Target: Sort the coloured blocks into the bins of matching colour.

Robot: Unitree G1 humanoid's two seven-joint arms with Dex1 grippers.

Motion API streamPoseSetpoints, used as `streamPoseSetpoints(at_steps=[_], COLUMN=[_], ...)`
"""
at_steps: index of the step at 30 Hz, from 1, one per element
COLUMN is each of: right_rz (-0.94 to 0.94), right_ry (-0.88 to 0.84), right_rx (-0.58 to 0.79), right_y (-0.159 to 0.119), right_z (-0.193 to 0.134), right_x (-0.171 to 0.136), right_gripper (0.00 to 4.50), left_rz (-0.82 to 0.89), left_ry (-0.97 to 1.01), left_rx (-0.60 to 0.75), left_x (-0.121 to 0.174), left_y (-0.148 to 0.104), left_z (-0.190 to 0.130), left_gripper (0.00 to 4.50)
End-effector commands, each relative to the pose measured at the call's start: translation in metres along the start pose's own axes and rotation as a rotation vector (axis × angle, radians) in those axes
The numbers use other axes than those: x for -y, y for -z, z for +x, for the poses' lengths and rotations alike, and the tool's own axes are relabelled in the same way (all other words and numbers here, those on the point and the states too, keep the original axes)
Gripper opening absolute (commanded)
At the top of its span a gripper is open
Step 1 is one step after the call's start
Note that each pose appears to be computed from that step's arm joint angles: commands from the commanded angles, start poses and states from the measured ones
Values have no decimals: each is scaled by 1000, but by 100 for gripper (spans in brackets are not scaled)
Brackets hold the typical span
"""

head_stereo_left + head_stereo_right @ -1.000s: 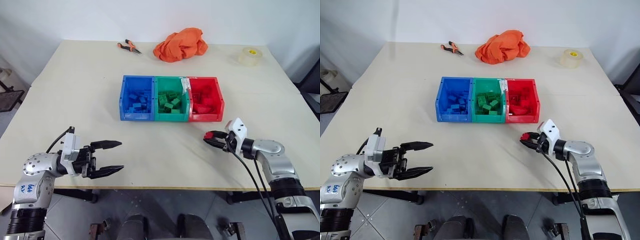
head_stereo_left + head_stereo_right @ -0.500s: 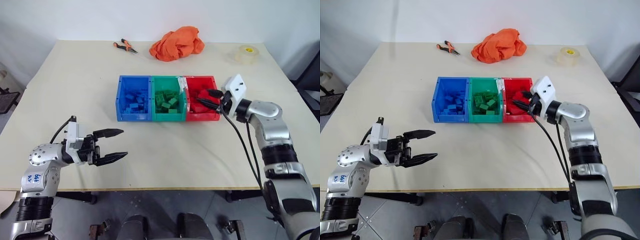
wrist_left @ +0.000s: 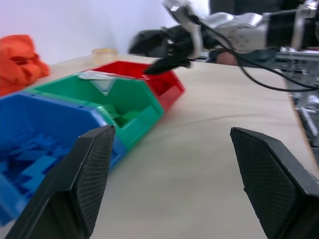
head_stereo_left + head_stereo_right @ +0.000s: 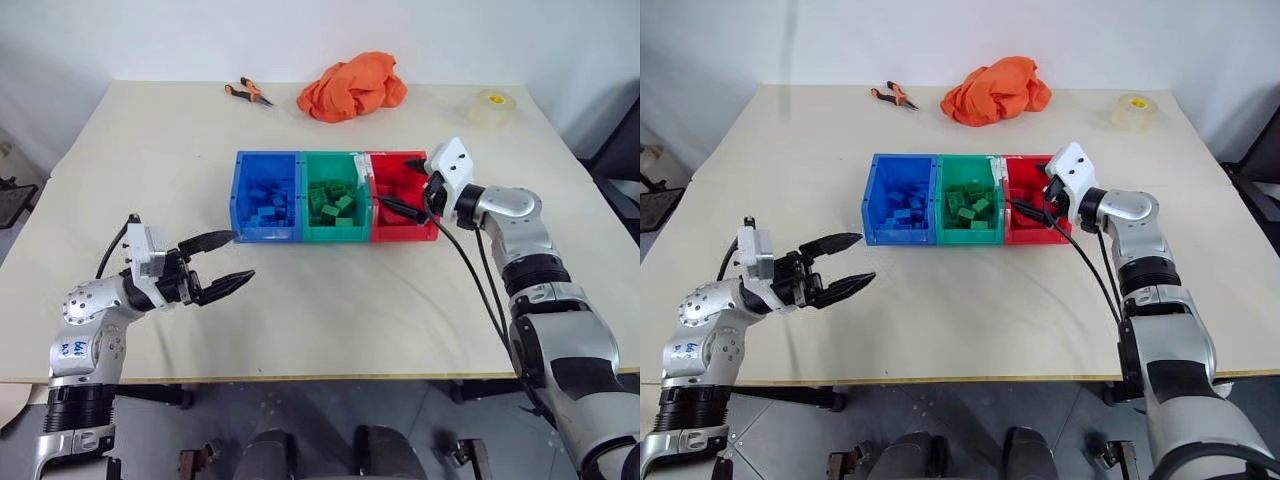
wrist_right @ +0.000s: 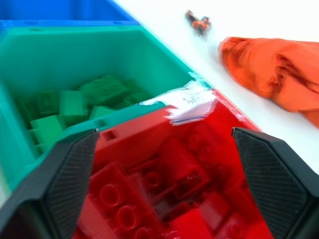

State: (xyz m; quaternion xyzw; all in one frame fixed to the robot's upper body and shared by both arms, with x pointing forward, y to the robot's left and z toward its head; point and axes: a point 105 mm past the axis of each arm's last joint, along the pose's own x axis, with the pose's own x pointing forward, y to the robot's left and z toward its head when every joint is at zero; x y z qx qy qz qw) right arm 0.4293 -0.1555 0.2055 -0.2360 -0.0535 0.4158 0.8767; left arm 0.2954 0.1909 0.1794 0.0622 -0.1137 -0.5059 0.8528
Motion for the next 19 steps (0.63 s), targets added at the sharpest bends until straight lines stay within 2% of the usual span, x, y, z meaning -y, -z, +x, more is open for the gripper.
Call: streamPoseSetpoints(at_steps=[1, 5, 11, 16, 19], right_rz=[-42, -18, 70, 111, 120], right_ry=[-112, -237, -253, -213, -203], right_rx=[45, 17, -108, -125, -128], right_y=[-9, 4, 31, 37, 39], right_z=[-27, -69, -129, -147, -149], right_x=[-6, -24, -35, -35, -36], right_gripper=[448, 448, 448, 448, 448], left_rz=[73, 57, 34, 47, 52], left_ry=[-63, -45, -99, -142, -100], left_rx=[10, -39, -116, -129, -140], left_x=[-6, -4, -12, -21, -15], left_y=[-15, -8, 1, 2, 4], left_z=[-8, -26, -65, -77, -79], left_gripper=[392, 392, 392, 392, 392])
